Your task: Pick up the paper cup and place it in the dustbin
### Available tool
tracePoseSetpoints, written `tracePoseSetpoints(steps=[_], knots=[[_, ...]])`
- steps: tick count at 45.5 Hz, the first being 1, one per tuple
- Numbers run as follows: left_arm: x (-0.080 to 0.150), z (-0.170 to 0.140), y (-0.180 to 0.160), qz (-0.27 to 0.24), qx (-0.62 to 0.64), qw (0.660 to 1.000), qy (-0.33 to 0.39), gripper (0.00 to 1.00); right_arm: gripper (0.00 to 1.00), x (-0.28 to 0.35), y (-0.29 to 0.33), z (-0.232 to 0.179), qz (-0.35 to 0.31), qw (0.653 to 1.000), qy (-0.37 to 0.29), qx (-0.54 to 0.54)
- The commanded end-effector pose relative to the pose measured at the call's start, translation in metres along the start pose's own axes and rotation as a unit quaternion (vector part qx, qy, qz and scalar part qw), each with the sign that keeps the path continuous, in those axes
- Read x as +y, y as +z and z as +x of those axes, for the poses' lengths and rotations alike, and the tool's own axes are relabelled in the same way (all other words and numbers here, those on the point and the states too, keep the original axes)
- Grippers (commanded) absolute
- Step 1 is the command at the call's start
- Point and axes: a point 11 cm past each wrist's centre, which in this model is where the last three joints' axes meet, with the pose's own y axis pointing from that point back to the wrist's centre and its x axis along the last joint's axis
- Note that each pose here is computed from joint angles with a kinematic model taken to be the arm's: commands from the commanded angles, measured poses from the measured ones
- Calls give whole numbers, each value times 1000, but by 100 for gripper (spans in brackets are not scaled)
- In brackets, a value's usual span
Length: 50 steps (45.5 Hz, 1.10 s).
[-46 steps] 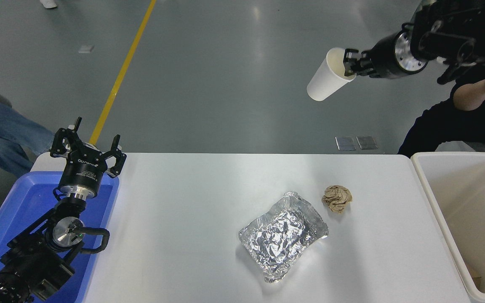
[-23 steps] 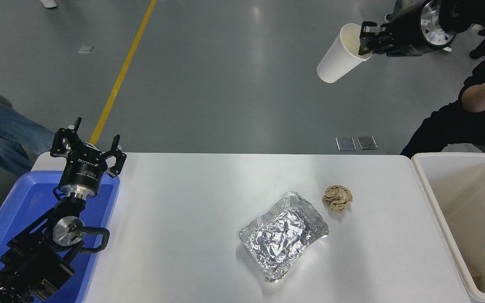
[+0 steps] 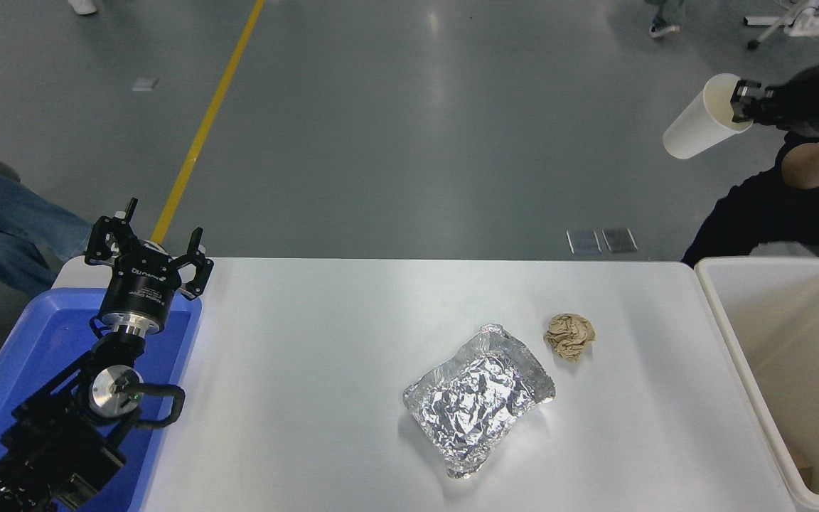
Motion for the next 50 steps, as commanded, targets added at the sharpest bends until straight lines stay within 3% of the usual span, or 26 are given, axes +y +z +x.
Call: tracePoseSetpoints(steps=[1, 17, 40, 50], knots=[[0, 0, 0, 0, 0, 1000, 0, 98, 0, -12, 86, -26, -77, 997, 26, 1], [0, 0, 0, 0, 0, 1000, -1, 98, 0, -33, 157, -108, -137, 990, 28, 10], [0, 0, 0, -1, 1, 1000, -1, 98, 0, -47, 192, -239, -162, 986, 0, -37], [0, 0, 0, -1, 0, 1000, 0, 98, 0, -45, 198, -261, -168, 985, -5, -48]])
